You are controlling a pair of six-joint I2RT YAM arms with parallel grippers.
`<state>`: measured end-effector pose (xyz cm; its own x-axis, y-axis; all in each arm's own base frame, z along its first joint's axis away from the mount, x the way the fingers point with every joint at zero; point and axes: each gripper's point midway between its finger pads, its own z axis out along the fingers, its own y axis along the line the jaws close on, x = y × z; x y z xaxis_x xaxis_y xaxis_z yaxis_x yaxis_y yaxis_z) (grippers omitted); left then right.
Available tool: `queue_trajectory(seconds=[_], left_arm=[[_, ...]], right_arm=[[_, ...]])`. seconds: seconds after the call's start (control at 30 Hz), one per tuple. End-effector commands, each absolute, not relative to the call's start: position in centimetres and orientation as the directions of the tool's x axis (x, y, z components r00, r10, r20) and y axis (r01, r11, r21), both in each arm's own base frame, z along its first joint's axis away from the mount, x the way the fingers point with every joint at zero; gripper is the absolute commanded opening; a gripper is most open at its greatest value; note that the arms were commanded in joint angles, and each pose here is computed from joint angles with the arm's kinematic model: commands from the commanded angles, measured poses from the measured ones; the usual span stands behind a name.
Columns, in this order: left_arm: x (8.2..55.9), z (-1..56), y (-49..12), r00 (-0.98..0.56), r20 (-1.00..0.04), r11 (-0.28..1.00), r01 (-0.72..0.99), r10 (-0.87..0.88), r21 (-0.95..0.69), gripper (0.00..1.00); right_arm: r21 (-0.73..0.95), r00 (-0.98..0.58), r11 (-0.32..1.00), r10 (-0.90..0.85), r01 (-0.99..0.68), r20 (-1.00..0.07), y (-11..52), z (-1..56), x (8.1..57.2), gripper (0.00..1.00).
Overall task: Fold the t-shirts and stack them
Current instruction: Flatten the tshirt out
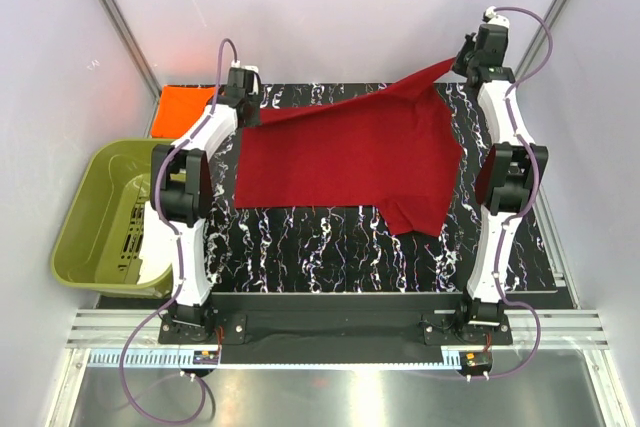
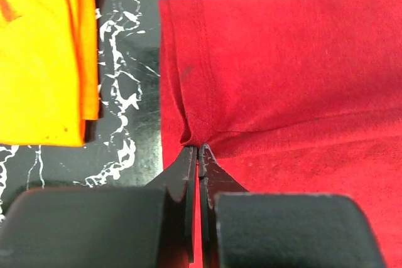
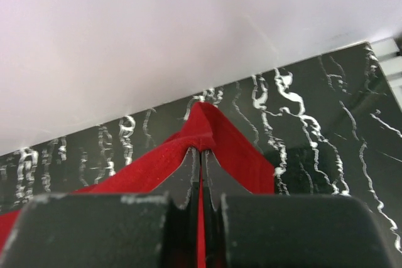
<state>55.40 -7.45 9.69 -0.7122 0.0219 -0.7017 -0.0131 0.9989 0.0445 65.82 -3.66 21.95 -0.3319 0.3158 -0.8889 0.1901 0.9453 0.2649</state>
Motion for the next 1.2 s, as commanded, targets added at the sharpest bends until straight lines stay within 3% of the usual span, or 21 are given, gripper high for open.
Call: queue_trajectory(seconds=[0.0,0.17,0.27,0.47,0.7,0.97,1.07,1.17], left_arm=[[57.0,17.4,-7.5,-0.588,-0.809,0.999,-0.032,-0.023,-0.005,0.0],[55.2,25.9,-9.4,-0.488,-0.867,0.992,0.013,-0.102,-0.124,0.0],[52.1,31.7,-11.1,-0.413,-0.901,0.98,0.087,-0.128,-0.179,0.0],[43.3,42.0,-12.5,-0.23,-0.955,0.944,0.226,-0.19,-0.242,0.0],[29.1,54.7,-10.0,0.087,-0.961,0.907,0.362,-0.263,-0.215,0.0],[15.8,58.7,-7.7,0.253,-0.916,0.876,0.449,-0.312,-0.175,0.0],[13.0,58.4,-7.1,0.278,-0.902,0.868,0.465,-0.33,-0.175,0.0],[12.1,57.6,-6.7,0.286,-0.897,0.871,0.457,-0.336,-0.18,0.0]], right_arm=[[0.329,-0.256,0.933,0.358,0.148,-0.898,-3.7,27.9,65.2,0.0],[0.348,-0.161,0.926,0.37,0.149,-0.915,-4.4,36.3,60.6,0.0],[0.341,-0.053,0.933,0.349,0.119,-0.936,-4.1,44.8,54.4,0.0],[0.321,0.112,0.945,0.313,0.067,-0.943,-3.0,53.5,42.5,0.0],[0.322,0.32,0.945,0.322,-0.055,-0.891,-0.7,60.6,28.0,0.0],[0.292,0.464,0.942,0.335,-0.164,-0.82,1.8,64.8,13.4,0.0],[0.271,0.52,0.942,0.336,-0.198,-0.786,2.5,66.1,8.7,0.0],[0.261,0.53,0.942,0.334,-0.211,-0.779,2.8,66.3,7.4,0.0]])
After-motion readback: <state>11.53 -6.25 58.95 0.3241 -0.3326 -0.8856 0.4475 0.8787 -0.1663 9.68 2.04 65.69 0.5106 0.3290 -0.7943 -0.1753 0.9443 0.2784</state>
